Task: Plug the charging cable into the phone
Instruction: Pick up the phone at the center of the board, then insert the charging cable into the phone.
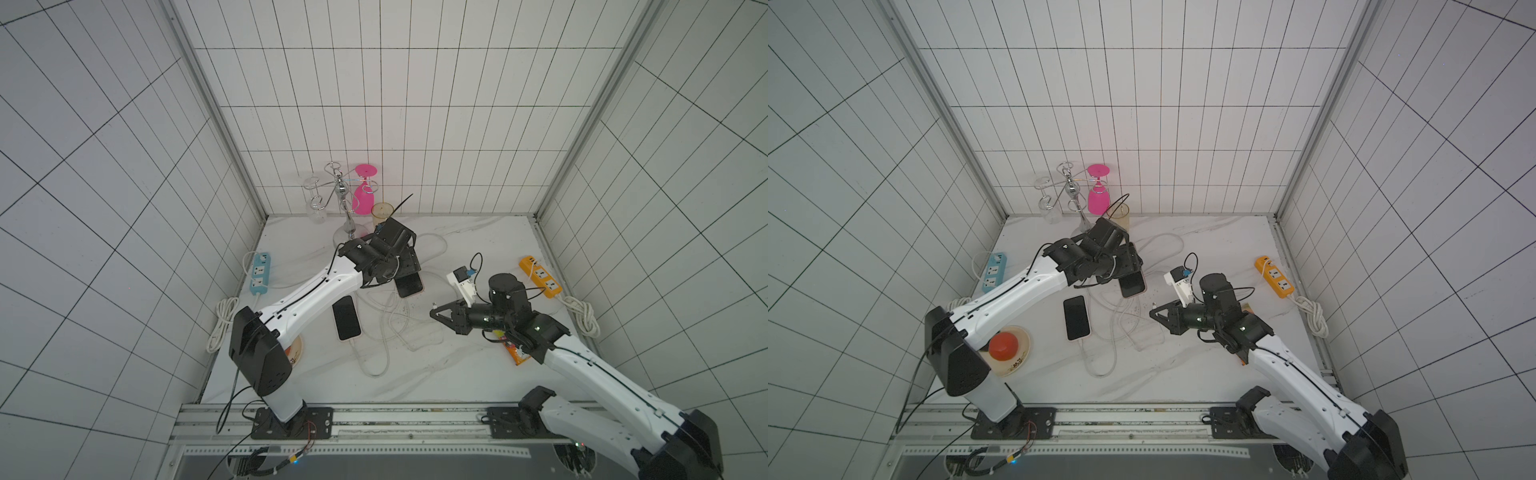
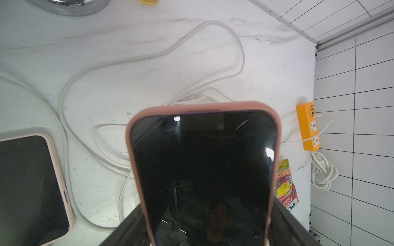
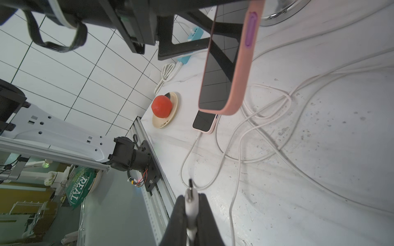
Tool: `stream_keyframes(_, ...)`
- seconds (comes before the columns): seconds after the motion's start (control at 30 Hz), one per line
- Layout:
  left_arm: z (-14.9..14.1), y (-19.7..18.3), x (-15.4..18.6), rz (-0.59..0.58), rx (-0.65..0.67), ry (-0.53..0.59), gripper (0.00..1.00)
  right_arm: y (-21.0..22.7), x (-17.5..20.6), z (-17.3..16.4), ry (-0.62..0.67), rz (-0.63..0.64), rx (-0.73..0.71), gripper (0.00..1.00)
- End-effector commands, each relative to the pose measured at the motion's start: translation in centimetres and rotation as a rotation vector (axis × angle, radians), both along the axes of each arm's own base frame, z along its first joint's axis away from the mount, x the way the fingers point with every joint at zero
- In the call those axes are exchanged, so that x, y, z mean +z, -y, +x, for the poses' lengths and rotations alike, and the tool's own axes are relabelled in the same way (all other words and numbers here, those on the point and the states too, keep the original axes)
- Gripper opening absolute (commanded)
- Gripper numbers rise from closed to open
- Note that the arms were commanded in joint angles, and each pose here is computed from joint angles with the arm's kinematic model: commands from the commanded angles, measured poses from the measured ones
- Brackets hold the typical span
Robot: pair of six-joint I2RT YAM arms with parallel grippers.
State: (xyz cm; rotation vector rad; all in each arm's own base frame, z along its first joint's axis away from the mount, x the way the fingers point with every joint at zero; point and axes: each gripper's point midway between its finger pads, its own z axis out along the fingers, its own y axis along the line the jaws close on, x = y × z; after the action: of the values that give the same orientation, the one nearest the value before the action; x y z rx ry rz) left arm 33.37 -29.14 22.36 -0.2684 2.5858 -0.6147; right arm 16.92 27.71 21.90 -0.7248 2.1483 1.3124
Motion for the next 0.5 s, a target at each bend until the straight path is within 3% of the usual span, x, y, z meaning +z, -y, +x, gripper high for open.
stream_keyframes(0.0, 0.0, 1.0, 2.3, -0.088, -0.011, 0.049, 0.29, -1.0, 0.6, -0.5, 0.020, -0.006, 0.051, 0.00)
stream_keyframes(0.47, -1.5, 1.1, 2.3, -0.125, -0.029, 0.029, 0.29, -3.0, -1.4, 1.0, -0.032, -0.062, 0.061, 0.00)
